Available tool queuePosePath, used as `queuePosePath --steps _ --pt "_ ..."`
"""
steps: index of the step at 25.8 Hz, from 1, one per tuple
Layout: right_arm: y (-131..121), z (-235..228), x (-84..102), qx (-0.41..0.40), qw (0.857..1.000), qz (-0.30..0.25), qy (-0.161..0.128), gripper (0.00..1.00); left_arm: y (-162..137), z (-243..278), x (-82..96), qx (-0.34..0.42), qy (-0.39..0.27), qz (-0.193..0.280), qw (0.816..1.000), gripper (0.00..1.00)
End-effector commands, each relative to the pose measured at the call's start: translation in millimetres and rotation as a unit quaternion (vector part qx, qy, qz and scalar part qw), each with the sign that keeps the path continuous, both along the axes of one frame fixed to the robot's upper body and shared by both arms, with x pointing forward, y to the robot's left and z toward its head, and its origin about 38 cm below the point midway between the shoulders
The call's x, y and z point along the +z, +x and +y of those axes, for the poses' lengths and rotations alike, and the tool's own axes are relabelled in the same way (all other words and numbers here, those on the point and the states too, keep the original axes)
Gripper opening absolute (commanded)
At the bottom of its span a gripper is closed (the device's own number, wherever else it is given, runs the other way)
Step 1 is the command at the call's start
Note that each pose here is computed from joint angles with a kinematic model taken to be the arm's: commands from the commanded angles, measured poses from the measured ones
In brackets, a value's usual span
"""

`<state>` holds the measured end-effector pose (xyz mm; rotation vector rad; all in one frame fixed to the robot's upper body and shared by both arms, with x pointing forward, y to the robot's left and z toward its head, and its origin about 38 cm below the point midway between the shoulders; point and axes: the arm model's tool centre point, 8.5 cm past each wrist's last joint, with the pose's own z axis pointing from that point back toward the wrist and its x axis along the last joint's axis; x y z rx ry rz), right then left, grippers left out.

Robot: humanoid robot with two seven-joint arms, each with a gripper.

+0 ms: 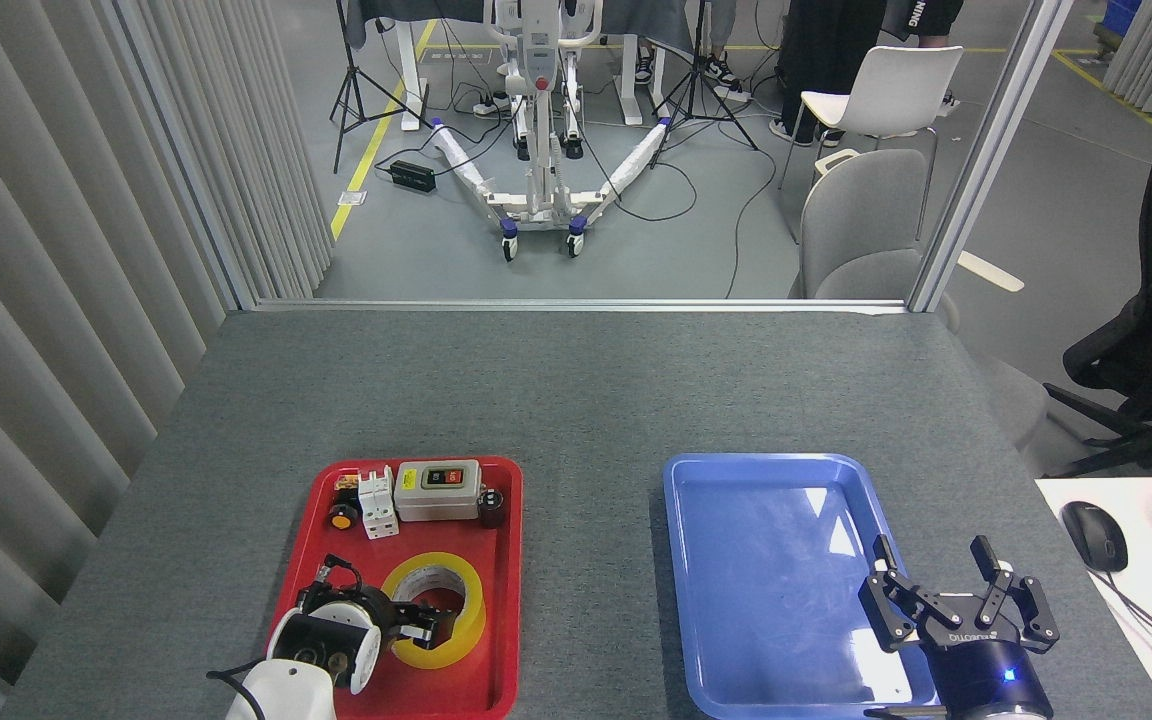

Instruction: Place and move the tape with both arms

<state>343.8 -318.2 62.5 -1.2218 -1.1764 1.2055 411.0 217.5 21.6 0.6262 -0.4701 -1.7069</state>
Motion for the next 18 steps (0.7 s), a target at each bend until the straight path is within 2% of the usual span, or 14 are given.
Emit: queuePosePath --steps 1,3,6,8,12,18 --pt "1.8 4.2 0.3 0.0 1.0 -0.001 0.007 1.0 -1.0 0.9 -1.2 -0.002 0.002 0.004 1.0 0.72" --pt "1.9 4.8 0.2 0.001 1.0 -0.001 0.007 1.0 -0.6 0.9 -1.1 -0.002 0.002 0.004 1.0 0.66" --pt "1.9 4.8 0.2 0.001 1.0 -0.001 0.007 1.0 -1.2 0.9 -2.7 -0.003 0.002 0.008 1.0 0.64" --pt "2.1 5.4 0.7 0.002 1.0 -0.001 0.006 1.0 -1.3 0.7 -2.8 -0.004 0.001 0.009 1.0 0.58" --pt "-1.9 11.8 -5.9 0.009 1.0 0.008 0.006 1.0 -2.2 0.4 -3.6 -0.01 0.0 0.012 1.0 0.51" --pt "-5.1 13.3 -9.3 0.012 1.0 0.013 0.004 1.0 -2.3 -2.8 -3.5 -0.027 -0.006 0.015 1.0 0.51"
